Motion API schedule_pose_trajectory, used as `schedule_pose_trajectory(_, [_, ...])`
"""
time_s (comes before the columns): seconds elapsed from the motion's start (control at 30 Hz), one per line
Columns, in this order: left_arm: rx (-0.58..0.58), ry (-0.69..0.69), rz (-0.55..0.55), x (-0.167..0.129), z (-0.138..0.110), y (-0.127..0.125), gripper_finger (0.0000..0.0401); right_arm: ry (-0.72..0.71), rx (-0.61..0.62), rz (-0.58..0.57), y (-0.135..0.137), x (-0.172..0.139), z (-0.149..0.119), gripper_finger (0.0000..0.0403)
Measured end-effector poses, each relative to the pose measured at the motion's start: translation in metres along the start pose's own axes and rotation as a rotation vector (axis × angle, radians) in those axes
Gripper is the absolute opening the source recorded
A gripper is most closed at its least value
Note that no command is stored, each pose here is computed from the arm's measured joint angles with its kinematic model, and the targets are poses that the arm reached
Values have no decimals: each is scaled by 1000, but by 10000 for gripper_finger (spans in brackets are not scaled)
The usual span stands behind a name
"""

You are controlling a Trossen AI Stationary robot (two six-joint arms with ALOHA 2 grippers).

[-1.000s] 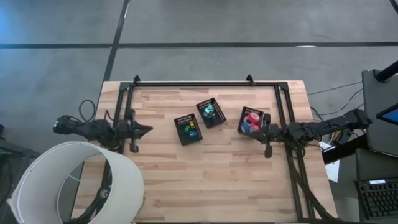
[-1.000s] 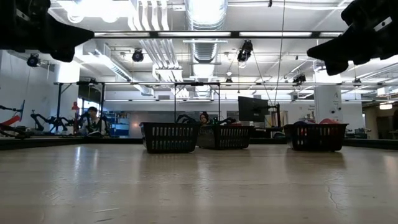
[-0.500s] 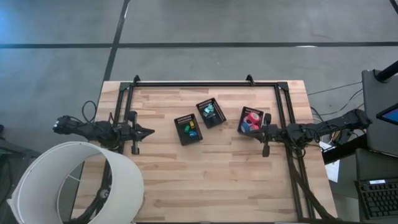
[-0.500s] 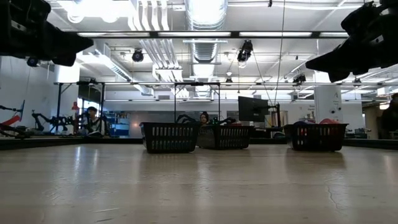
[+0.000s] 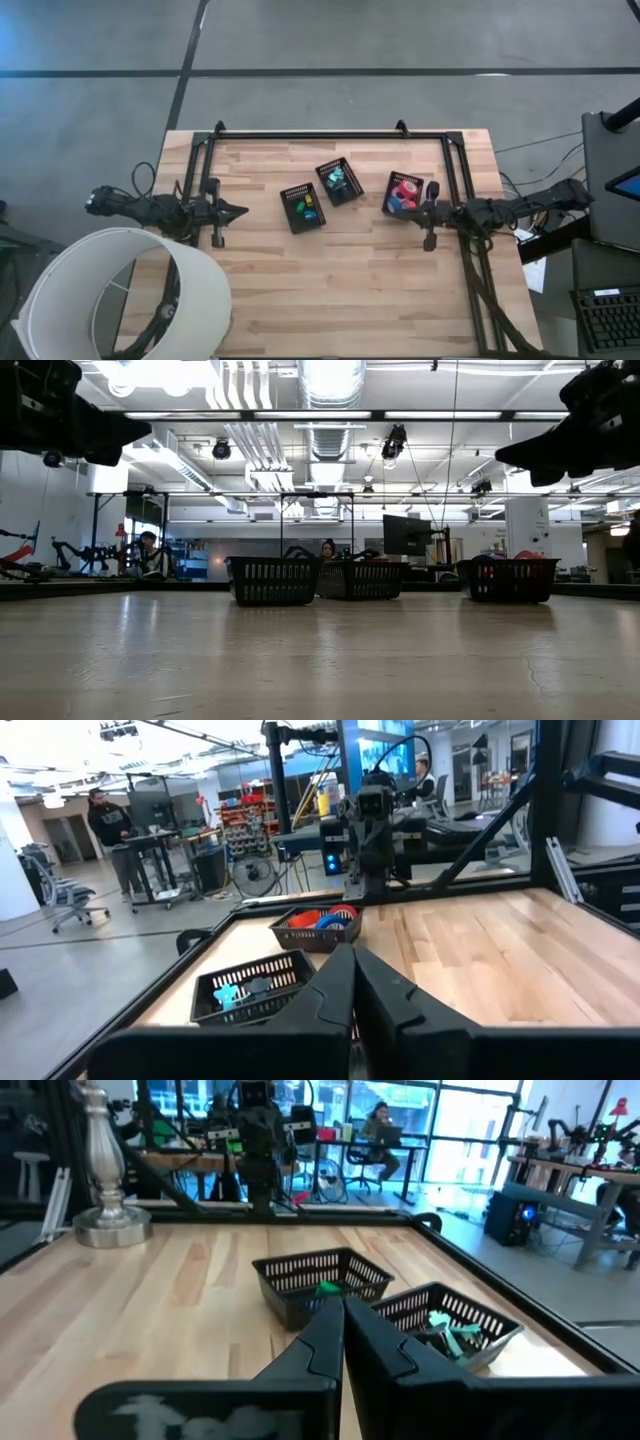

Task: Pick and place Stapler, Stapler remover, tape
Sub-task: Return to Home Position

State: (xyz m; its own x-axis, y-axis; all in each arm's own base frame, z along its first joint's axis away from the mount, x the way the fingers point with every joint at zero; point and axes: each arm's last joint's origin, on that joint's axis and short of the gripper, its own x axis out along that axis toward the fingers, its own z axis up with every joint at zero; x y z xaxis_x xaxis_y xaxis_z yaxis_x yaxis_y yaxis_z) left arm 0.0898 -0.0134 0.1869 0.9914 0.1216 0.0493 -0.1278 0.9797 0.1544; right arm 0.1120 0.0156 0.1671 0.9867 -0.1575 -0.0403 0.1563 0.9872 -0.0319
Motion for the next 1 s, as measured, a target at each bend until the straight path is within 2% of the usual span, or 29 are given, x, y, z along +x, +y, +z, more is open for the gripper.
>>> schedule_pose_trajectory(0.6, [-21,36,31,0,-3,0,12,43,-59,2,-3,-7,-8,8])
schedule_pose_trajectory(1.0, [-29,64,34,1,-11,-1,8,5,-76,2,-4,-9,-5,8])
